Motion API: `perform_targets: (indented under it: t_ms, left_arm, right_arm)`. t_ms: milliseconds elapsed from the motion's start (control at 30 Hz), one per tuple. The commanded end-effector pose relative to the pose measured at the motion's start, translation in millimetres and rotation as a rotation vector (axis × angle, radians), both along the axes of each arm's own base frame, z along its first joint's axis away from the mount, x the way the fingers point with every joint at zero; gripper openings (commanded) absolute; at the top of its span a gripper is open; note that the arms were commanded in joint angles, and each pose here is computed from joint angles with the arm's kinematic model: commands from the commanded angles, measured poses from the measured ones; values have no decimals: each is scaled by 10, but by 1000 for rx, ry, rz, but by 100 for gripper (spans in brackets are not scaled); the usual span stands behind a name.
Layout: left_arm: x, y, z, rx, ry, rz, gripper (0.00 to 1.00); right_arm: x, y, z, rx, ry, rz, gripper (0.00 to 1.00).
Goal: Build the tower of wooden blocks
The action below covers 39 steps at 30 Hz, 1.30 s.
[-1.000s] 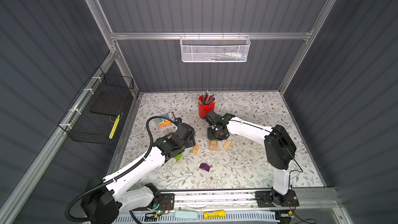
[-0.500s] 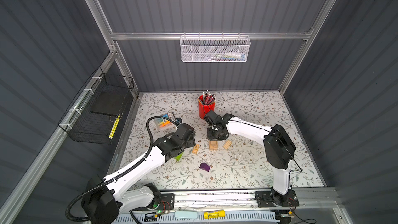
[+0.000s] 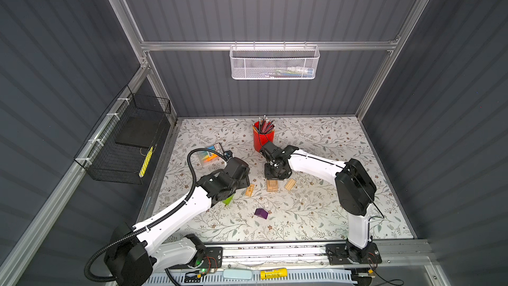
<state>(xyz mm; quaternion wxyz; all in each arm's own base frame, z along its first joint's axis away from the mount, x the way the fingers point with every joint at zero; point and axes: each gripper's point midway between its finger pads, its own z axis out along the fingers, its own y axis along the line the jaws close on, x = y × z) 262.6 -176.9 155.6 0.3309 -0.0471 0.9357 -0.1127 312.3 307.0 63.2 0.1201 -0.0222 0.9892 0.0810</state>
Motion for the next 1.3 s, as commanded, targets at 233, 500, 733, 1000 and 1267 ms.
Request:
perform_targets:
  t_ms: [233,500,733,1000,1267]
  left_arm:
    - [-1,53,-37,22,18,14,70]
    - [-27,65,32,31,16,-6,72]
    - [-135,161,-24,94,46,-45,76]
    - [-296,274,-233,168,117,-94,82]
    - [-400,377,-484,181,207,-72,89]
  right_arm:
    - [20,32,156,35,-11,-8,50]
    - [-86,-43,535,112,-74,8,66]
    - [-301,-262,741,170,-143,30,79]
    - [-510,-341,791,279,-206,75,96]
    - [-677,-197,740,389,-251,128,99]
